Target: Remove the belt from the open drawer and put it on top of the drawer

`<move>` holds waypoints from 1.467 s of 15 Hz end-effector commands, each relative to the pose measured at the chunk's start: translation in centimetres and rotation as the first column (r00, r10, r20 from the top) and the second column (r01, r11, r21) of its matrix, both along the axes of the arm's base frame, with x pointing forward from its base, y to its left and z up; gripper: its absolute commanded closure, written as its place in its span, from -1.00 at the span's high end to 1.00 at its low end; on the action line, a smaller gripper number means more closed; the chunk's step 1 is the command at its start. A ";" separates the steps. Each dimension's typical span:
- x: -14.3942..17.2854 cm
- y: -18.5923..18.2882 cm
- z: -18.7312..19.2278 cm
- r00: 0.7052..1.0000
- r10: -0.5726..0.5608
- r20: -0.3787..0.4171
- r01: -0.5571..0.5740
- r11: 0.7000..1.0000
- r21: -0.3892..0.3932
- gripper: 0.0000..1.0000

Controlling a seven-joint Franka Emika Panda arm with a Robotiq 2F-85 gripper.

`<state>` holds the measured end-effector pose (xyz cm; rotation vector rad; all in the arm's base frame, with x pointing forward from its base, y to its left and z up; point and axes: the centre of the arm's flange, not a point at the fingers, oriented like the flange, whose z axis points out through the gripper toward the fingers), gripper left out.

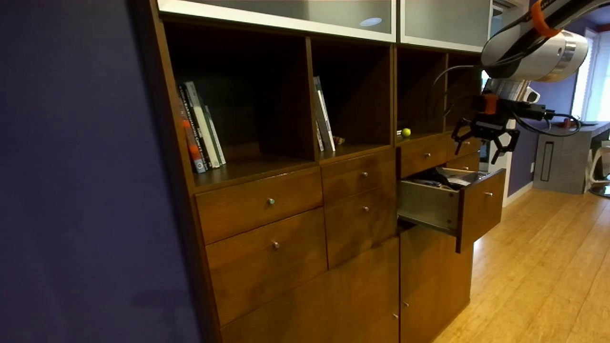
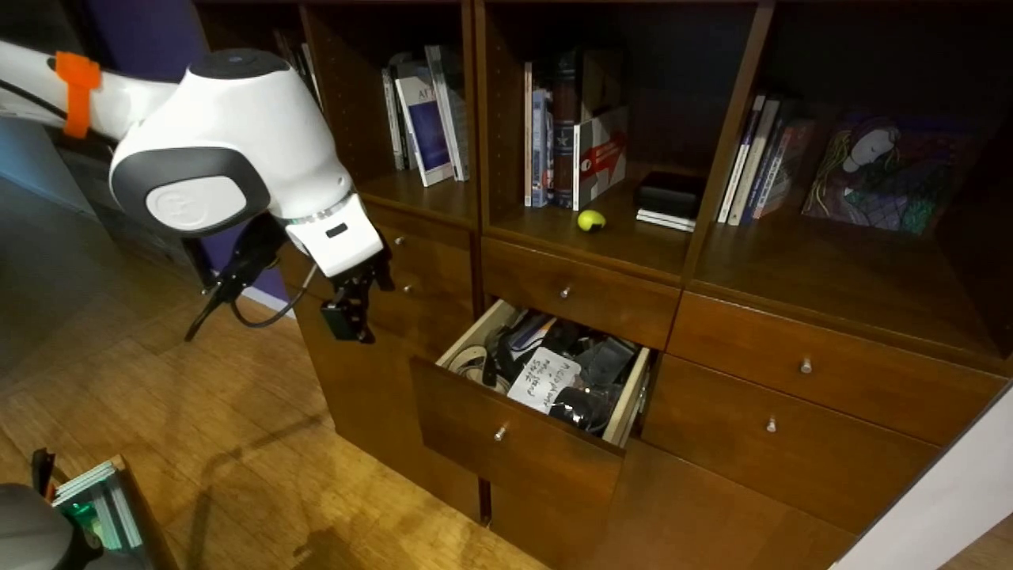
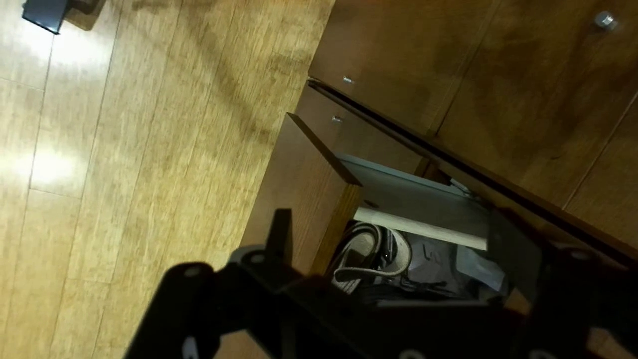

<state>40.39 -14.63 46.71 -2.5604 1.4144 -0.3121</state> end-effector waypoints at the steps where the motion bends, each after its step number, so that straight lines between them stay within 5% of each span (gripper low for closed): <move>1: 3.9 -1.1 -1.1 0.997 -0.083 0.008 0.083 0.996 -0.011 1.00; 9: 10.1 -3.1 -4.6 0.976 -0.210 0.051 0.212 0.977 -0.033 1.00; 14: 12.5 -3.7 -6.8 0.965 -0.259 0.037 0.260 0.966 -0.020 0.44; 20: 14.1 -4.1 -9.0 0.955 -0.296 0.000 0.296 0.955 -0.026 0.11; 22: 14.6 -4.2 -9.6 0.954 -0.300 -0.005 0.300 0.954 -0.025 -0.15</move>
